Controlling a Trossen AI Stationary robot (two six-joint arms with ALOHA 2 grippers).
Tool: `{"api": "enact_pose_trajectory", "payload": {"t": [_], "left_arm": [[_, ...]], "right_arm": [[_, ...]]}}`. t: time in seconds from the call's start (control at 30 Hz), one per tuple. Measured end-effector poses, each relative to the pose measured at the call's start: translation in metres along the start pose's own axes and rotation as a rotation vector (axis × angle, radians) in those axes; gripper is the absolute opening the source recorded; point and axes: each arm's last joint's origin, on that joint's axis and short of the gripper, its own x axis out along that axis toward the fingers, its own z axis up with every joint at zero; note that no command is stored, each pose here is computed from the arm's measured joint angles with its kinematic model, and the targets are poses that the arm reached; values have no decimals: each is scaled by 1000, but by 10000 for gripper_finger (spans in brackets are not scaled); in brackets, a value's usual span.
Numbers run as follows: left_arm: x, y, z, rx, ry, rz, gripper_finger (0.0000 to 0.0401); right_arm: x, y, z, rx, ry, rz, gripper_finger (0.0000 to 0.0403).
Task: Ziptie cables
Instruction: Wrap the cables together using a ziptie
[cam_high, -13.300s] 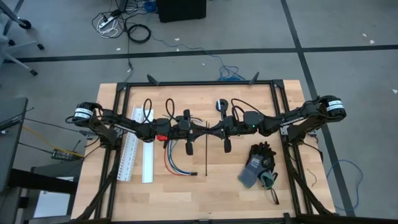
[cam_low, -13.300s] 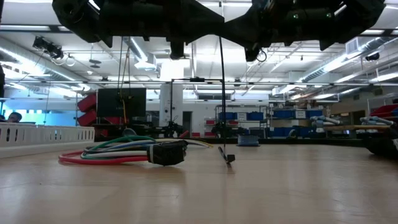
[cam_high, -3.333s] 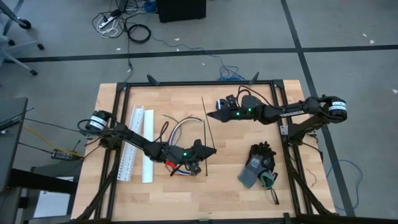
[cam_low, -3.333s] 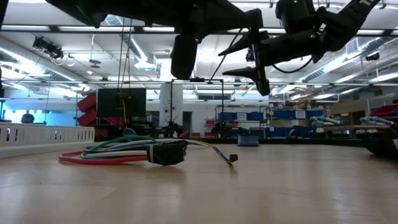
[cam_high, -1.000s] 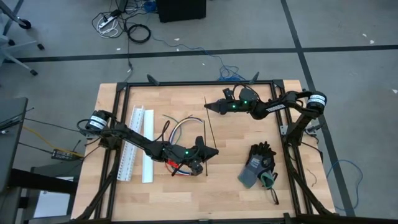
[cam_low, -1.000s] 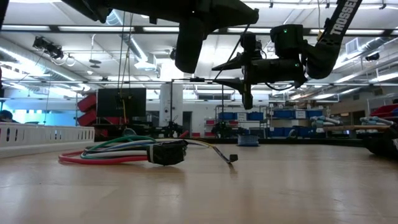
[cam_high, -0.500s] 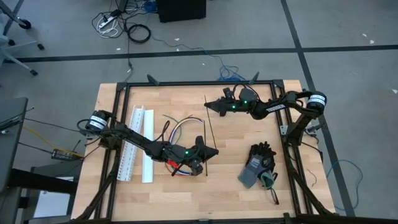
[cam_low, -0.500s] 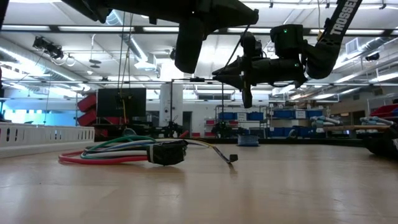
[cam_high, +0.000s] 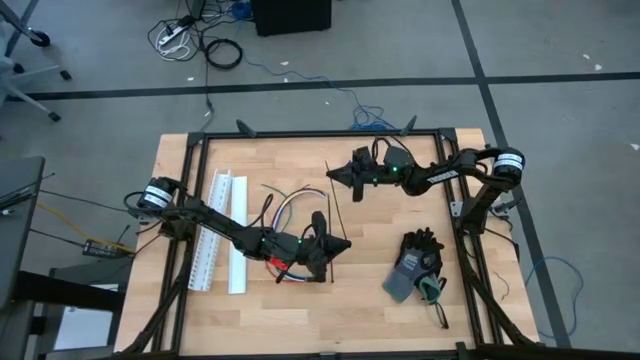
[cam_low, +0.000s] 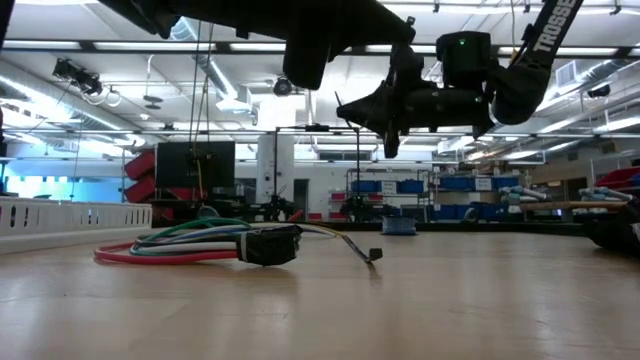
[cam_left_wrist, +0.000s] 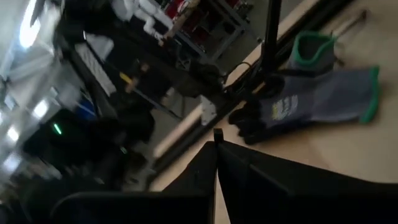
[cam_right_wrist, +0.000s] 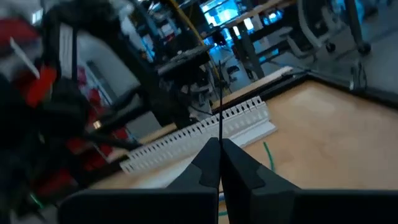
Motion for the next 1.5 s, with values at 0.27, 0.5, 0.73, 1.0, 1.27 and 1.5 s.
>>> {"api": "enact_pose_trajectory", "payload": {"t": [0.27, 0.5, 0.73, 1.0, 1.27, 1.5], "left_arm": [[-32, 18, -7, -386, -16, -27, 0], [-64, 37, -34, -939, -321, -92, 0], [-74, 27, -75, -1271, -284, -130, 0], [-69, 22, -83, -1390, -386, -377, 0], [-48, 10, -98, -1388, -376, -449, 0], [-34, 12, -95, -1352, -417, -538, 0]], "right_arm": [[6, 19, -9, -181, 19, 45, 0], [12, 49, -27, -453, 29, -83, 0], [12, 88, -44, -731, 30, -204, 0], [7, 117, -62, -919, 108, -254, 0], [0, 144, -76, -985, 134, -191, 0], [-5, 154, -83, -1013, 161, -212, 0]]}}
